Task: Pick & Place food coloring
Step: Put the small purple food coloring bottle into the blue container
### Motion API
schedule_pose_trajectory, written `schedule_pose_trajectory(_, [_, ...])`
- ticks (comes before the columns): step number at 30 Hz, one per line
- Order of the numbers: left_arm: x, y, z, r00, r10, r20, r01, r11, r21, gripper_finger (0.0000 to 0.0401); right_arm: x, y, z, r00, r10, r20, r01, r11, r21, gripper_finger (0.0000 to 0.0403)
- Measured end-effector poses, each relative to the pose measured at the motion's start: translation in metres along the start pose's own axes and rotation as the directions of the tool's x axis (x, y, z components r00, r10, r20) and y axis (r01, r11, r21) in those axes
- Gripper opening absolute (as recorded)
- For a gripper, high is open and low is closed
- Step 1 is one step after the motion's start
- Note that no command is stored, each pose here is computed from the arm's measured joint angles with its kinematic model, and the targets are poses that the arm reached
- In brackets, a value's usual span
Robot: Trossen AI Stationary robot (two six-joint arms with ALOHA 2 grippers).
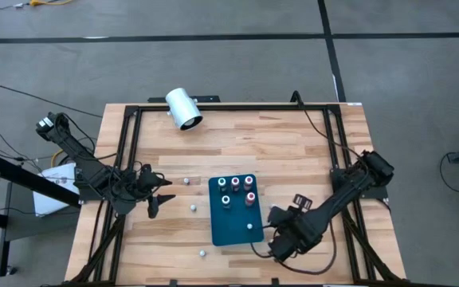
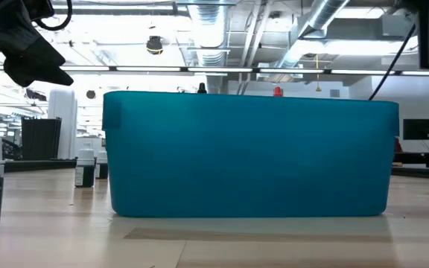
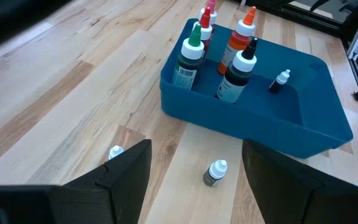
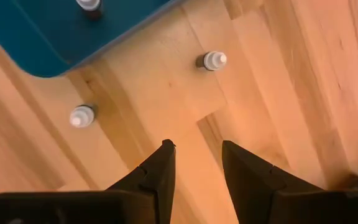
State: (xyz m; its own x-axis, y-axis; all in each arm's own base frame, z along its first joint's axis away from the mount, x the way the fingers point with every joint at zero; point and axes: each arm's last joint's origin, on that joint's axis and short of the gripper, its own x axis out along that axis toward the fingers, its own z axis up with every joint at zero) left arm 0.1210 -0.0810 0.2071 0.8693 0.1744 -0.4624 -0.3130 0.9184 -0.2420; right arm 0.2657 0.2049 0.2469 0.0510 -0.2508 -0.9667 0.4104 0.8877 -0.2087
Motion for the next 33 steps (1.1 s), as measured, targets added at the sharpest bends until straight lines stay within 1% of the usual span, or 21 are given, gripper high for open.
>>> schedule_pose_trajectory(7, [0.000,0.000,0.000,1.000,-0.002,0.002,0.002,1.000,-0.004,0.0242,-0.026,-0.017,-0.007,0.996,0.047,0.069,-0.049,0.998,0.028,0.0120])
schedule_pose_trajectory(11, [0.000,-0.001,0.001,1.000,-0.015,0.002,0.015,0.999,-0.051,0.0242,-0.042,-0.038,-0.011,0.991,0.025,0.128,-0.031,0.998,0.051,0.0120])
schedule_pose_trajectory(16, [0.000,-0.002,0.002,1.000,-0.023,0.009,0.023,0.995,-0.094,0.0242,-0.050,-0.068,-0.022,0.975,0.059,0.214,-0.080,0.992,0.093,0.0120])
schedule_pose_trajectory(20, [0.000,-0.006,0.005,0.998,-0.050,0.039,0.054,0.993,-0.104,0.0242,-0.044,-0.090,-0.034,0.956,0.105,0.275,-0.139,0.985,0.104,0.0120])
schedule_pose_trajectory(23, [0.000,-0.008,0.009,0.996,-0.051,0.080,0.059,0.993,-0.107,0.0242,-0.036,-0.104,-0.042,0.941,0.133,0.313,-0.172,0.980,0.102,0.0120])
schedule_pose_trajectory(27, [0.003,-0.006,0.014,0.992,-0.015,0.126,0.032,0.990,-0.137,0.0242,-0.022,-0.119,-0.053,0.915,0.169,0.366,-0.217,0.972,0.092,0.0120])
schedule_pose_trajectory(33, [0.011,0.002,0.023,0.988,0.048,0.147,-0.018,0.981,-0.195,0.0242,-0.001,-0.137,-0.071,0.858,0.219,0.464,-0.292,0.952,0.091,0.0120])
